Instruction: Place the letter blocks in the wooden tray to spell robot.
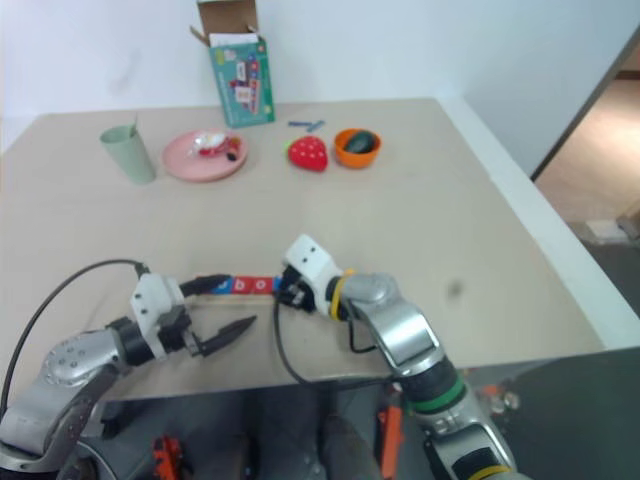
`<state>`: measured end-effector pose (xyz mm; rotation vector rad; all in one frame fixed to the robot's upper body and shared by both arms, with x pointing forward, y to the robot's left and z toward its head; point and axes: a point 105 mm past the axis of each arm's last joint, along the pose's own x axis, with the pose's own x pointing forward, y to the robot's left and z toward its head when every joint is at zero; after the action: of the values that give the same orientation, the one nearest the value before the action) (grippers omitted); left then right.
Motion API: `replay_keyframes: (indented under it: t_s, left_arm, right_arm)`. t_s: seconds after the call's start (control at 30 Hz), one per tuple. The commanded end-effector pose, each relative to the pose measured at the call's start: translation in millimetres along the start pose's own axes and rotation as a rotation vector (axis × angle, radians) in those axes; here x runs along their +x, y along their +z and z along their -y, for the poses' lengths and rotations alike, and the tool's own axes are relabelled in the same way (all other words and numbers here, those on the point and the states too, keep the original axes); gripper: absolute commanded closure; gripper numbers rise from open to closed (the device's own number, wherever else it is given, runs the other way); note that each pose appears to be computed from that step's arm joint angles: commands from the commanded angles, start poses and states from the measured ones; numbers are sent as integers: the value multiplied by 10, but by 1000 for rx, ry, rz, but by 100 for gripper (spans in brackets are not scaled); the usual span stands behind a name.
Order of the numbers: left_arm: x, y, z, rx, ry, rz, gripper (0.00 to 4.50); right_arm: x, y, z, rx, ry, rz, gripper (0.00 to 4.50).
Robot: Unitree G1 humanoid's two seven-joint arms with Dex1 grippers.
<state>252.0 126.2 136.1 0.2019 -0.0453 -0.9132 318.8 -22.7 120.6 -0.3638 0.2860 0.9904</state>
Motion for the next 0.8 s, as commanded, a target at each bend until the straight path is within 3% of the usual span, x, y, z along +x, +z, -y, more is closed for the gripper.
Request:
replay_keyframes:
  t_s: [0.03, 0.8]
  left_arm:
    - [-31, 73, -9, 29, 6, 19, 0]
    - [-44, 44, -9, 36, 4, 6, 0]
  right_arm:
    - [24, 87, -42, -18, 5, 38, 280]
    - [35, 160, 12, -1, -12, 52, 280]
